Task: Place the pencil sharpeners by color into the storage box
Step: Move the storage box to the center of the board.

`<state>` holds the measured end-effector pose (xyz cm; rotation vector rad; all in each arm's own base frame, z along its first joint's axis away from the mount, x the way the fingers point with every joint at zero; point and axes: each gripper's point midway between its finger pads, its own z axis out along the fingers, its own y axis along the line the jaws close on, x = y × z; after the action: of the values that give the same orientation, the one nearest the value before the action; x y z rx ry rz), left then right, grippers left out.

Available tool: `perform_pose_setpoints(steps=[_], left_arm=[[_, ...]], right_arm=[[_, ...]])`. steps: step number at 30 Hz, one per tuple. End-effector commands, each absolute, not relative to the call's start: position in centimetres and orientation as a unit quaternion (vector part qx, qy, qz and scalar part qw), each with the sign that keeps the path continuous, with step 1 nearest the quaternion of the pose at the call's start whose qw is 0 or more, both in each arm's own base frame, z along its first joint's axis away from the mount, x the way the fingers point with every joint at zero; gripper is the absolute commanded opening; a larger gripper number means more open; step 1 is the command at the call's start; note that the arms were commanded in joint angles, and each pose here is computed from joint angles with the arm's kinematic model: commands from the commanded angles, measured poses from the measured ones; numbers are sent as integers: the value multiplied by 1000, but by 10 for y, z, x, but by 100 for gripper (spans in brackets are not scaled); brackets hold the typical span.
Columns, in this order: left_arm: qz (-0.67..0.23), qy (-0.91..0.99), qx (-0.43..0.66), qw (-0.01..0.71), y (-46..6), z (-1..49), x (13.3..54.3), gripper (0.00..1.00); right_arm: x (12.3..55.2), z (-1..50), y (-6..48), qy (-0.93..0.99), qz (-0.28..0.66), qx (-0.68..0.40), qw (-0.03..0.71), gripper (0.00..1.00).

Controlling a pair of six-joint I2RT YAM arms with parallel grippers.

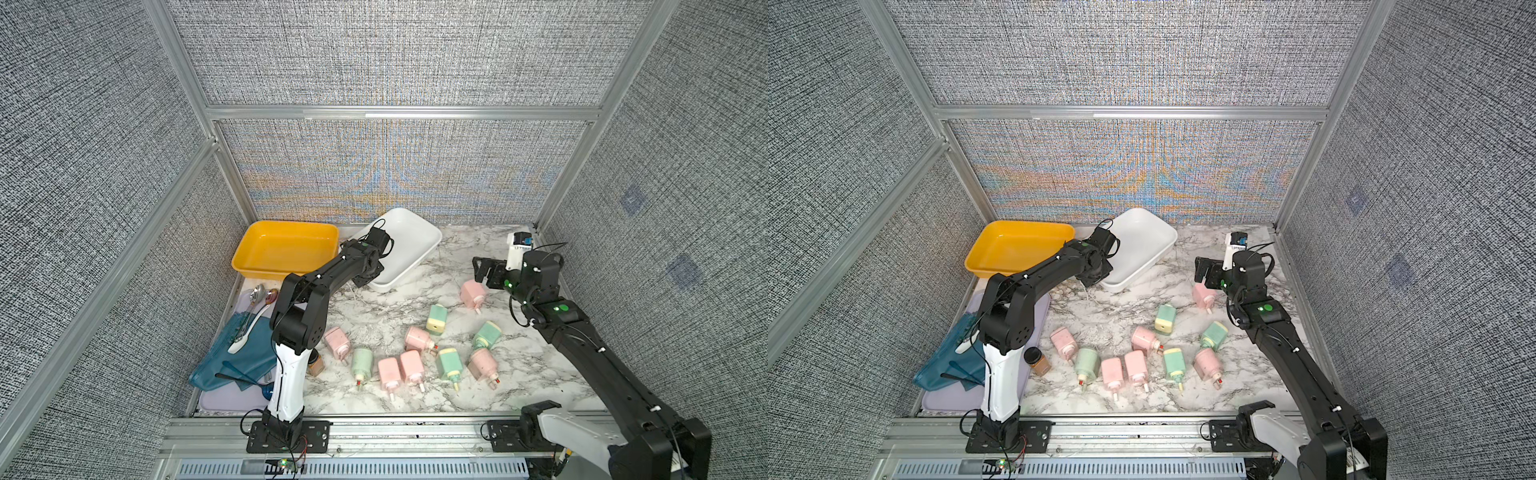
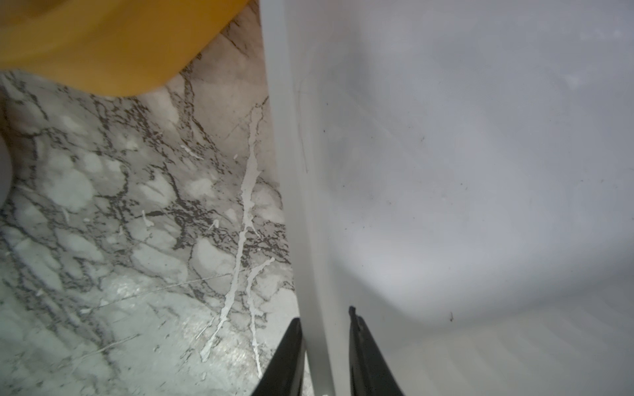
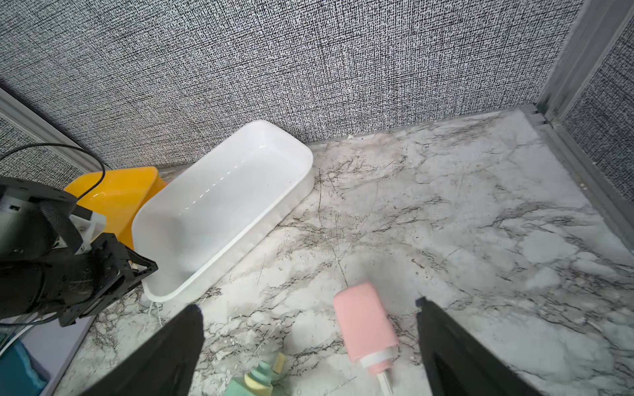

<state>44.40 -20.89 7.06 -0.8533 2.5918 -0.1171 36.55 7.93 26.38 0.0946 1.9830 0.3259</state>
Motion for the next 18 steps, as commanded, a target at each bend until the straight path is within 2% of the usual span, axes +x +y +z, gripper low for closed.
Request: perform_pose_setpoints(steps=[1,3,5,18], left_arm=[[-32,932,-296,207,-208,72,445,24],[-31,934,-290,208,-211,73,447,18],[-33,938,-272,210,-216,74,451,0],[-77,973,-97,194,-274,71,489,0]], right_arm=[[366,268,74,827,125,45,547,99],[365,268,74,826,125,45,547,99],[365,268,73,826,125,46,548,99],[363,271,74,823,128,45,552,99]])
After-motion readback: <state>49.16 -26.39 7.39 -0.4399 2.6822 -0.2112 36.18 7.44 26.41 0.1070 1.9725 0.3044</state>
